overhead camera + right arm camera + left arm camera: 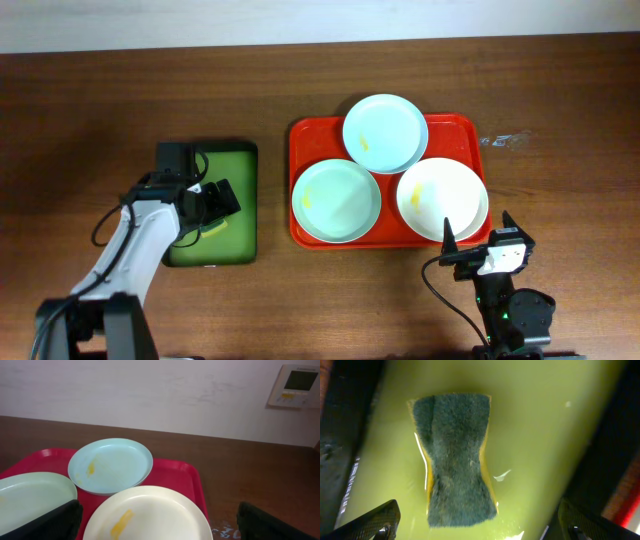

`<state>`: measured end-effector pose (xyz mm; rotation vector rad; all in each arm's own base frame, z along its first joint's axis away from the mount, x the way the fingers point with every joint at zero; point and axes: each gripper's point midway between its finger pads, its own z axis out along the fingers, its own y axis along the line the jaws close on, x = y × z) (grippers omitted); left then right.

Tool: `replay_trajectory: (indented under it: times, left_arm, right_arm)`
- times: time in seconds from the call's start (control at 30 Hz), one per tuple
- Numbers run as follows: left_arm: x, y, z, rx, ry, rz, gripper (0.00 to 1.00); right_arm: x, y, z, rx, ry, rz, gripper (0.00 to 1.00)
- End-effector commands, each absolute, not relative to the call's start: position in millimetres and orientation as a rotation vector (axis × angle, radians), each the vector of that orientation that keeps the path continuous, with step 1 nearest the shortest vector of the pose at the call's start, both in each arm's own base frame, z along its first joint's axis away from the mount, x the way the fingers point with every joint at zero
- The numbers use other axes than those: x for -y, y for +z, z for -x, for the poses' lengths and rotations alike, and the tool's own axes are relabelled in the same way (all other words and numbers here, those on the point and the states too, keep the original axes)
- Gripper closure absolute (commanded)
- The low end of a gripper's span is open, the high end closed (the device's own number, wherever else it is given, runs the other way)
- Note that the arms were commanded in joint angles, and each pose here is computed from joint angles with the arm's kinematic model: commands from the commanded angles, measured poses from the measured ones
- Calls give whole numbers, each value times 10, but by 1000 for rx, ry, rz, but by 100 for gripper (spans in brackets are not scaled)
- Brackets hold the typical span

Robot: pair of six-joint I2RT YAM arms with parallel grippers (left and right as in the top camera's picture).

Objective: Clean dirty plates on tray and stack at the side
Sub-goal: 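Lower the left gripper into the green tray and grasp the sponge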

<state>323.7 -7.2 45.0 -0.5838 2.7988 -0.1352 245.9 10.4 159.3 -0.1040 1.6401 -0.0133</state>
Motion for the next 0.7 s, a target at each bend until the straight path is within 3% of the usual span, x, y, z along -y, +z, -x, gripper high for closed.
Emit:
replay_trajectory:
  times: [0.0,0.23,0.3,0.37,0.43,0.5,0.53,0.57,0.6,0.63,0.67]
  left_arm:
    - [31,368,-3363,-2784,-118,609,7]
    - [37,72,-3341,-2852,-104,625,25]
    - [37,14,-3310,-2874,-97,630,38]
    - [36,12,-3304,-2876,-96,630,61]
    - [36,12,-3304,-2876,-96,630,92]
    - [36,11,-3302,-2877,-95,631,99]
    - [36,10,-3296,-2880,-95,631,96]
    - [36,10,-3296,-2880,-95,631,79]
    - [36,11,-3301,-2877,-95,630,24]
    - [32,17,-3332,-2865,-95,628,1]
    - [29,32,-3393,-2840,-100,621,1]
  right_arm:
    - [-98,1559,-2459,-1646,-9,90,2]
    - [-98,1559,-2459,-1646,-9,90,2]
    - [-98,1560,-2459,-1646,-9,90,2]
    - [-98,1559,-2459,-1646,-9,90,2]
    - [-98,1559,-2459,-1646,-9,90,2]
    - [-98,1560,-2459,-1646,-9,90,2]
    - [-98,1559,-2459,-1646,-9,90,2]
    - [-98,1559,-2459,-1646,-9,90,2]
    - [-97,1559,-2459,-1646,-10,90,2]
    - [-98,1559,-2459,-1646,-9,90,2]
    - [-98,1559,-2459,-1646,-9,90,2]
